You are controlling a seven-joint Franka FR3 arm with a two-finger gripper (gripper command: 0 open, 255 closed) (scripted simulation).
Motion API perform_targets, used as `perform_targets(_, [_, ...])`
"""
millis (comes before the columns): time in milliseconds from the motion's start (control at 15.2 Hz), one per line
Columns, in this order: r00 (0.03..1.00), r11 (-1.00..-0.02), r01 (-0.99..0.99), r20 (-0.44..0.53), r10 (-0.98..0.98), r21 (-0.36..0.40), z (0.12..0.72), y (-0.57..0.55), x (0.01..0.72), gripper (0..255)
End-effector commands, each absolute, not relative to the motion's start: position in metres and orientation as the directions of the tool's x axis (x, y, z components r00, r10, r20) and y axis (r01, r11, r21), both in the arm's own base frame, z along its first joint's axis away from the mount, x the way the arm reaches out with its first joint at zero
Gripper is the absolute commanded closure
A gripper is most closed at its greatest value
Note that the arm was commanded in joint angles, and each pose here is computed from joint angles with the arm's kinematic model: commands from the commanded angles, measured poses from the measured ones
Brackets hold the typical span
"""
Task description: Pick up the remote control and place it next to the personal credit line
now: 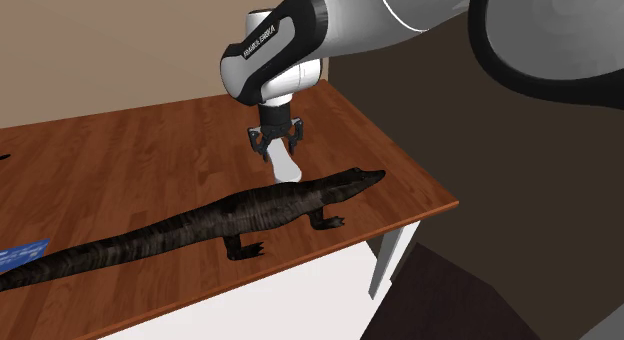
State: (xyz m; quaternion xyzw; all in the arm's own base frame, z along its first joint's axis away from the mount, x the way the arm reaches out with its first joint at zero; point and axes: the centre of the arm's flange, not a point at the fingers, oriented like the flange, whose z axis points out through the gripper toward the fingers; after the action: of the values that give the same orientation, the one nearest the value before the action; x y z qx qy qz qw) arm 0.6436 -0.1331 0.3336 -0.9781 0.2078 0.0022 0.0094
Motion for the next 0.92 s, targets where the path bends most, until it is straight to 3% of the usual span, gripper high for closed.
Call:
perform_targets(0, [0.914, -0.913, -0.407, -0.008, -0.407, -0.017, 0.334, -0.133, 0.644, 255])
perform_targets(858, [0.914, -0.913, -0.407, -0.008, -0.407, -0.017, 0.365, -0.133, 0.644, 255])
